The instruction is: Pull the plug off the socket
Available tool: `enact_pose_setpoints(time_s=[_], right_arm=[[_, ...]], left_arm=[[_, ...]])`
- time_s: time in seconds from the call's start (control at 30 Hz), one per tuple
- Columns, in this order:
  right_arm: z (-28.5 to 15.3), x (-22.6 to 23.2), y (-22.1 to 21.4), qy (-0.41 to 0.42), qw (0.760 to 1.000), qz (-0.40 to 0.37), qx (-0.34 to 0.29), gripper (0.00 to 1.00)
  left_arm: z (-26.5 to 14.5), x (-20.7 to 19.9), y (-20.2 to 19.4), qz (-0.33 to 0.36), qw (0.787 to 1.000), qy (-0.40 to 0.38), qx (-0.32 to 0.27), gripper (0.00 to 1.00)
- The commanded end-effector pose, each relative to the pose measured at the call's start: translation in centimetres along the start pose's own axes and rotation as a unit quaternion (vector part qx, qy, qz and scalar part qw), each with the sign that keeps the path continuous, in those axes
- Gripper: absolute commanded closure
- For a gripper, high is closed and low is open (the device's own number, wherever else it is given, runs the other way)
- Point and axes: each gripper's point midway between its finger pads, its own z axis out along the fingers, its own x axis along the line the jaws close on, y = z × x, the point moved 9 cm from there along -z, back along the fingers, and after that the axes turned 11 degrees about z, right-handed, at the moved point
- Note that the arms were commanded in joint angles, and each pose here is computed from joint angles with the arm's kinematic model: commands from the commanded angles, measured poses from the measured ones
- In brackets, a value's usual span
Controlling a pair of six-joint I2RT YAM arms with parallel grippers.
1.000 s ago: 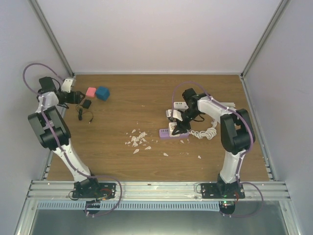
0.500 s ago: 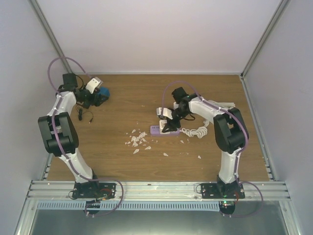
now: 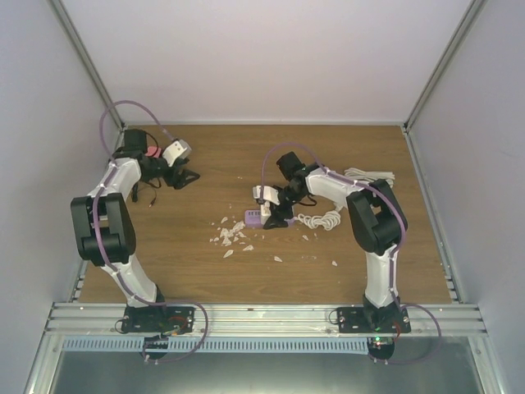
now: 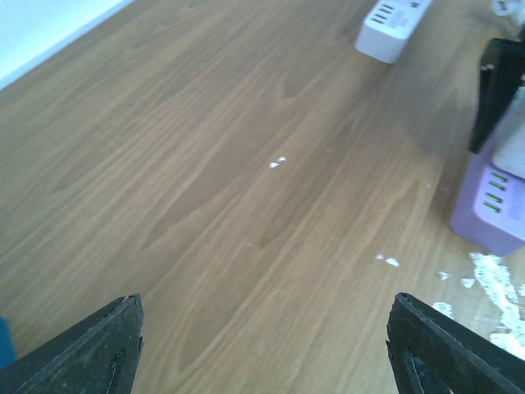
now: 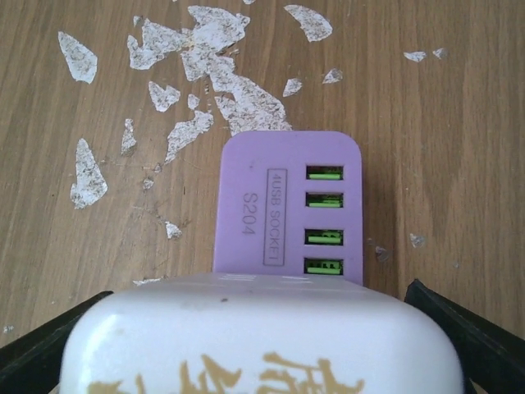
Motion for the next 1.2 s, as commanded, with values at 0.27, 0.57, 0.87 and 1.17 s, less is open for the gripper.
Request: enact_pose_setpoints(time_s=[0.27, 0.57, 0.87, 1.17], right_arm=[[-5.8, -0.8, 0.4, -0.022, 0.998, -0.002, -0.051, 0.05], [-8.9, -0.5, -3.8, -0.021, 0.999, 0.011, -0.031, 0.08], [-7.5, -0.3, -4.1, -0.016, 0.998, 0.031, -0.049, 0.15], [-5.9, -0.5, -3.6, -0.023, 0.999, 0.02, -0.043, 0.32]], left_arm=[[3.3, -6.7, 3.2, 0.071, 0.992, -0.09, -0.053, 0.17], [8.6, -11.9, 6.1, 0.109, 0.97, -0.193, -0.096, 0.19], [12.5, -14.8, 7.4, 0.158, 0.962, -0.208, -0.076, 0.18], [15.6, -16.3, 7.7, 0.2, 0.953, -0.217, -0.066, 0.18]])
